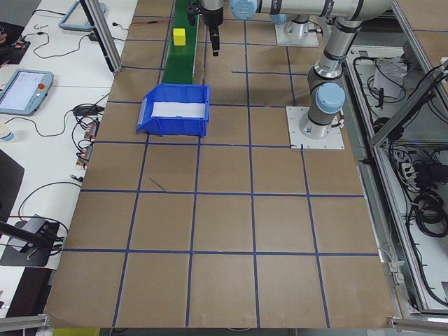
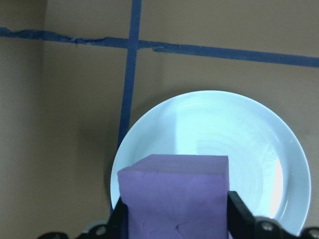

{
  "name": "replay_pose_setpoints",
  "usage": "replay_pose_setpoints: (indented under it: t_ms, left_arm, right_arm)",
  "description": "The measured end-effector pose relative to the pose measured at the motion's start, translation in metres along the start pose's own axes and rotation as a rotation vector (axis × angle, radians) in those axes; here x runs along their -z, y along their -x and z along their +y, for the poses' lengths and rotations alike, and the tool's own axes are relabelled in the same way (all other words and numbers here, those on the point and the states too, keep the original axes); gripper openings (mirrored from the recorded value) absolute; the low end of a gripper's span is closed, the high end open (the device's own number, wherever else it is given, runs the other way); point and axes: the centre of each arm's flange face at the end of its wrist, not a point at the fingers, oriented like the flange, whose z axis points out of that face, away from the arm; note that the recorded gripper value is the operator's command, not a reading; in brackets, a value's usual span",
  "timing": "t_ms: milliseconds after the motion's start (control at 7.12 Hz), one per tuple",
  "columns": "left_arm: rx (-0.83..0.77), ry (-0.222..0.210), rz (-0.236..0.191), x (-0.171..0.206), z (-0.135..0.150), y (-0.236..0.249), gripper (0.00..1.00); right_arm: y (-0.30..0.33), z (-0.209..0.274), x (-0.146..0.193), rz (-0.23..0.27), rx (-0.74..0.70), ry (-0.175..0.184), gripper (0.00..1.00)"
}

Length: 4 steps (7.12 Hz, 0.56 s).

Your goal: Move block left to right into plate

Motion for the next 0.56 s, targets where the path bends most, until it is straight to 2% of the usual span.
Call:
replay_pose_setpoints:
  t_ms: [281,561]
  left_arm:
    - [-0.004,-0.002,0.001,0.001,0.000,-0.001,1.00]
    - [-0.006,0.002,0.002,-0.001,0.001,-0.002,1.00]
  right_arm:
    - [-0.005,0.003,0.001,0.012,-0.007,0.002,1.00]
    - [0.020,-0.031,0.036,0.066,-0.076,-0.017,1.00]
